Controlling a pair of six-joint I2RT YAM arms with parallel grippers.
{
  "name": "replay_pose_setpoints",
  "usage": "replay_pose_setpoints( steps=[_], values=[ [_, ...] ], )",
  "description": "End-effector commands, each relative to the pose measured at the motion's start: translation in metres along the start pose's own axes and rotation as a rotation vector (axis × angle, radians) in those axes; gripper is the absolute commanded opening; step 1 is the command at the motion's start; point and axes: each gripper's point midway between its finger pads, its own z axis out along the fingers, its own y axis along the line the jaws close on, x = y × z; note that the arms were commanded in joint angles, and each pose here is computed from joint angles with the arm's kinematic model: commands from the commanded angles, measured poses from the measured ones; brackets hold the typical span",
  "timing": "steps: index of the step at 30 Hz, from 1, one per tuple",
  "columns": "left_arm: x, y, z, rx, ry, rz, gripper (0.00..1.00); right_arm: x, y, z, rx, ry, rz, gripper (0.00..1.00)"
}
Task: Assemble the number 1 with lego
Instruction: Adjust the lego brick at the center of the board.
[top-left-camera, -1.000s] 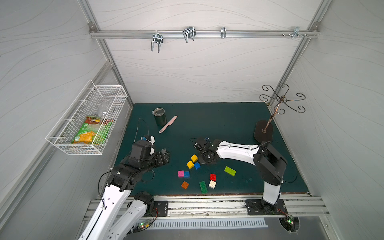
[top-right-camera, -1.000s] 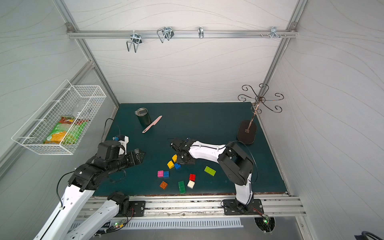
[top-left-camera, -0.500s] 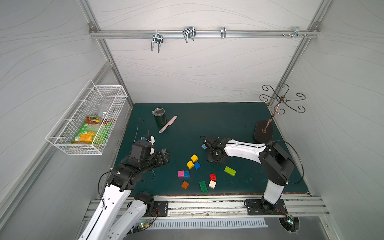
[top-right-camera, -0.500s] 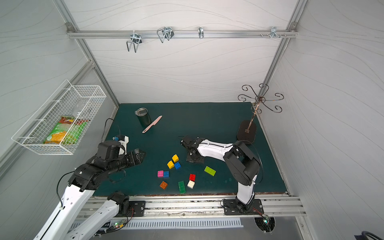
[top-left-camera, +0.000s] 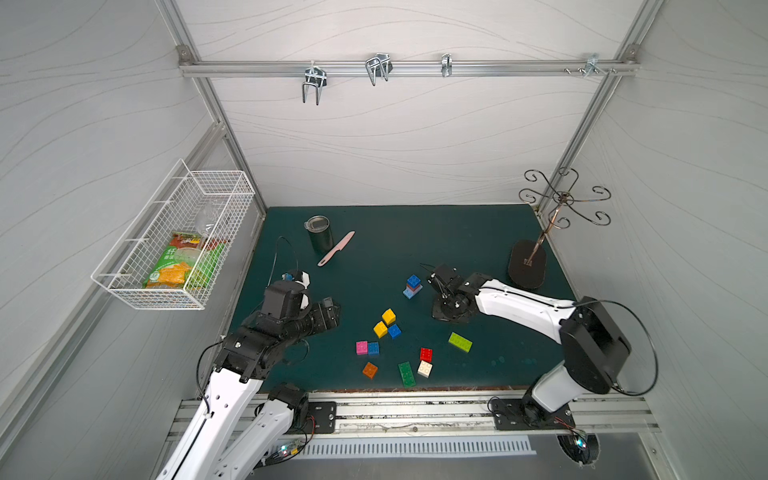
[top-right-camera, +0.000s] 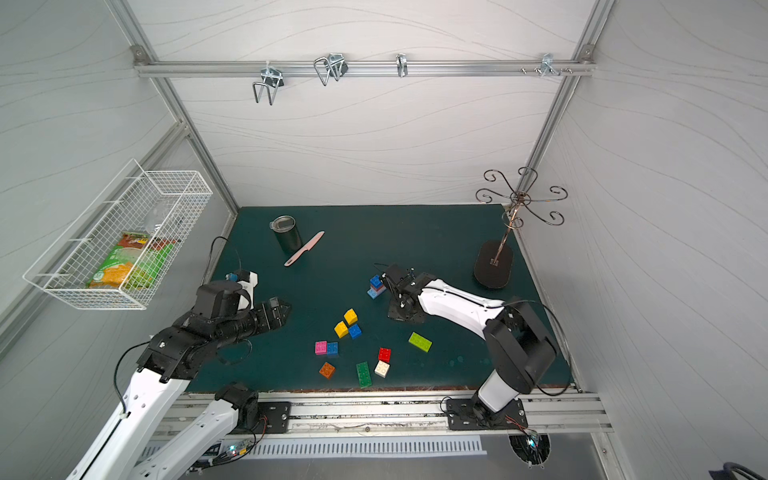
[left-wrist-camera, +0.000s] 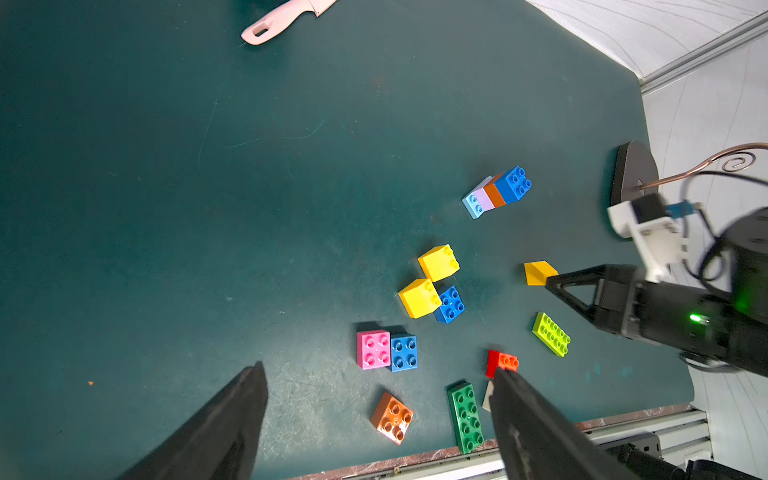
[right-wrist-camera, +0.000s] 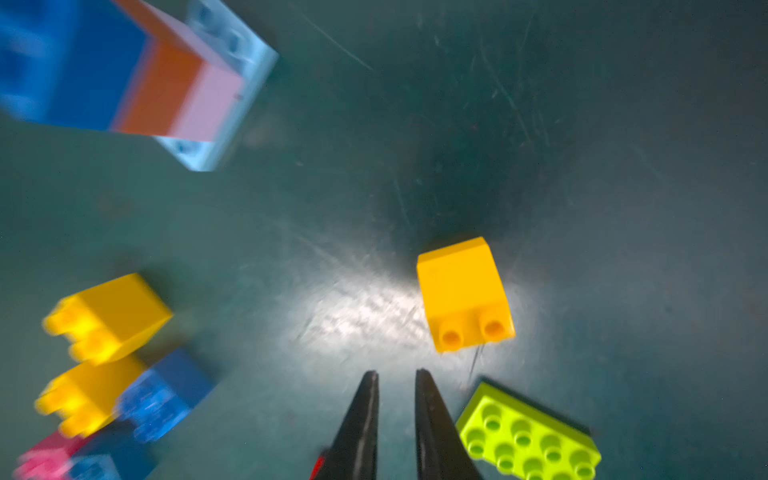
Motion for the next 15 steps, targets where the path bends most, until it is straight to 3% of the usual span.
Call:
replay_pose_setpoints(
  steps=[1,7,15],
  values=[
    [-0.006,-0.003,-0.003,0.007,-0.023,0.003,0.89,-0.006,-0.013,-0.013,-0.020,-0.003,0.046,0.34],
    [-0.006,-0.004,-0.002,0.010,-0.019,0.005,0.89,-0.022,-0.042,0.000,-0.061,0.039,0.163,0.78],
    [-0.006,-0.004,-0.001,0.009,-0.015,0.004,0.90,-0.030,-0.037,0.032,-0.129,0.112,0.144,0.84]
  ],
)
